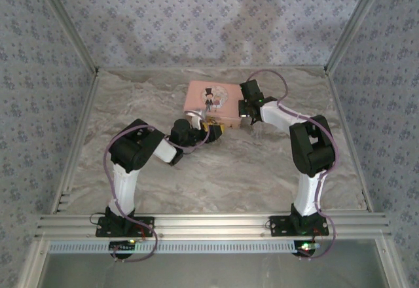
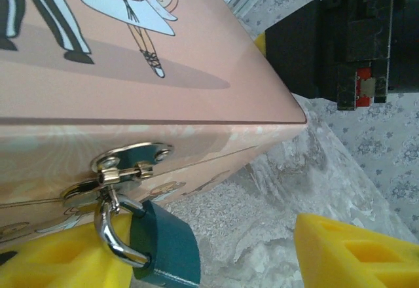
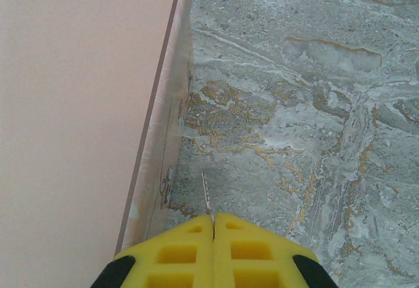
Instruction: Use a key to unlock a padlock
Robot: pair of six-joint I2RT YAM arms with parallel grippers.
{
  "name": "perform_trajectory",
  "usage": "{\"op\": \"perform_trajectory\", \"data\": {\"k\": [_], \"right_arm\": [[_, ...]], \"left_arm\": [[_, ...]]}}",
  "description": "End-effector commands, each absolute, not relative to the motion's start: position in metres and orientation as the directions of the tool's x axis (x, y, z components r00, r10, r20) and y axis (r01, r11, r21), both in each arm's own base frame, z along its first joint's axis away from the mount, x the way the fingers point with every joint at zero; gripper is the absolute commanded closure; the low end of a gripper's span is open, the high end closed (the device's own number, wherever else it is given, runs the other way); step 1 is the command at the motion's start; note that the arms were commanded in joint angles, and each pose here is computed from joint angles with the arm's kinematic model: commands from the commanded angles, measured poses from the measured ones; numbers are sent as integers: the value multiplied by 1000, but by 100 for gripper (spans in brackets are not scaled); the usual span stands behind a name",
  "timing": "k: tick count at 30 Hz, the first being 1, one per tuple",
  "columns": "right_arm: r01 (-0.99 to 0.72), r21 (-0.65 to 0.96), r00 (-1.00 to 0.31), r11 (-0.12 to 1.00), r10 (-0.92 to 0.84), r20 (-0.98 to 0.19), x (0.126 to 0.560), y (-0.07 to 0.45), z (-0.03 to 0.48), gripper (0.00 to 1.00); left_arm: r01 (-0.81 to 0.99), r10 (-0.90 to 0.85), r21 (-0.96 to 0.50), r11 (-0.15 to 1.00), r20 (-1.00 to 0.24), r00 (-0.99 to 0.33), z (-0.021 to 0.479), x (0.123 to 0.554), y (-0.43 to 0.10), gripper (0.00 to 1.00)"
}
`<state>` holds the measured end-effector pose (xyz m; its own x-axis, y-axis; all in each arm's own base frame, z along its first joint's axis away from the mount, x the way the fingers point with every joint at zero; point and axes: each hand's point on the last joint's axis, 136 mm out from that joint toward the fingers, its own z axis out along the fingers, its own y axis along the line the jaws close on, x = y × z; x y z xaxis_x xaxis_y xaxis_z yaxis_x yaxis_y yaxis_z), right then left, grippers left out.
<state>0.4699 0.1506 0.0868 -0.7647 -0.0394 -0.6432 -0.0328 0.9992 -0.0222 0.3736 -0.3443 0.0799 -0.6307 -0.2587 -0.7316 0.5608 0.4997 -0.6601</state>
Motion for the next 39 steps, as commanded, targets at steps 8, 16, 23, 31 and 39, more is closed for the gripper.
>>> {"op": "perform_trajectory", "data": {"k": [8,16,23,31,39], "right_arm": [[-51,-27,-770,998,-57,-635,464,156,84,100],[-54,-25,-768,998,-57,-638,463,157,85,100],[-51,-24,-767,998,-54,-639,460,155,87,100],[-9,8,-757,1000,-2,-654,450,128,105,100],[-81,223,-714,971,99,-693,410,125,142,100]], "left_arm": [[511,-253,-688,516,-692,-677,72,384,-341,56],[481,-233,-706,520,-659,-715,66,388,-339,75],[466,-226,-730,500,-629,-744,68,389,-342,93],[382,-229,-778,499,-544,-807,71,380,-340,97],[265,-250,-815,515,-438,-863,89,371,-336,98]]}}
